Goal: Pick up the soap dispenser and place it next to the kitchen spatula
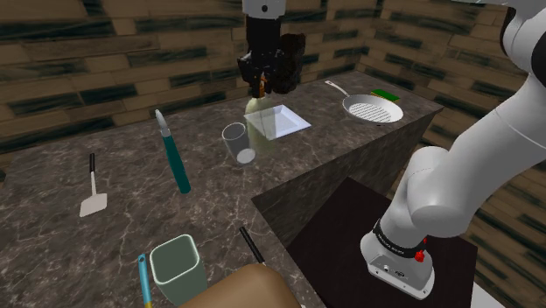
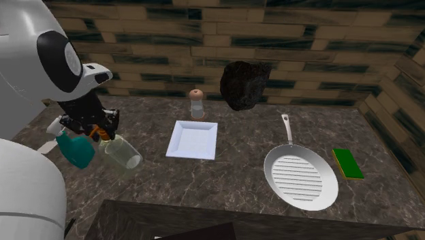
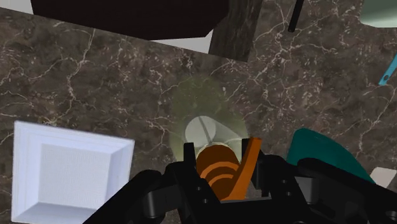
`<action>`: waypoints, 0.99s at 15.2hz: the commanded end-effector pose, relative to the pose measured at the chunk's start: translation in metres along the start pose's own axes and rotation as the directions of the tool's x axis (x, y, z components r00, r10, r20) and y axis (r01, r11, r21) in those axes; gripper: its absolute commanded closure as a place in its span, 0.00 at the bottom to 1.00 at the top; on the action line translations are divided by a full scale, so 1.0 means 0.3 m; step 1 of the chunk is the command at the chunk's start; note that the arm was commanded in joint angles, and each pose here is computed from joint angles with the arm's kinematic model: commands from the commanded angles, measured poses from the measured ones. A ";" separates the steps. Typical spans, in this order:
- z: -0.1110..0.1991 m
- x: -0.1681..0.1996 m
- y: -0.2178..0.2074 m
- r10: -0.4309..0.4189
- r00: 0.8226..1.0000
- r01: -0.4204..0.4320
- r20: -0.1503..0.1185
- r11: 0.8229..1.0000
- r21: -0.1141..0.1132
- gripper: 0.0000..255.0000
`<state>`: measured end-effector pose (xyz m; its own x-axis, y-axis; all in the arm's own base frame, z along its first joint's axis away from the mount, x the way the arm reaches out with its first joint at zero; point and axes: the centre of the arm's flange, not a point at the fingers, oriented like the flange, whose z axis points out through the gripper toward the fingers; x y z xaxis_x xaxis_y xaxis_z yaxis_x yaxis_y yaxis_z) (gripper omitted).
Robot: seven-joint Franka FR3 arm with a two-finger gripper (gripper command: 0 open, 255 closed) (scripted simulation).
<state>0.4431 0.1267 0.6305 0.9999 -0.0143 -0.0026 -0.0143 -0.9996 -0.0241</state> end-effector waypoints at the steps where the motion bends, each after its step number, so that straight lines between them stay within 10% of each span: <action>1: 0.001 -0.016 -0.083 0.002 1.000 -0.002 -0.001 1.000 0.000 1.00; 15: 0.015 -0.118 -0.691 0.002 1.000 -0.002 -0.001 1.000 0.000 1.00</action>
<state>0.4114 0.3218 0.6309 0.9999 -0.0142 -0.0024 -0.0142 -0.9996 -0.0234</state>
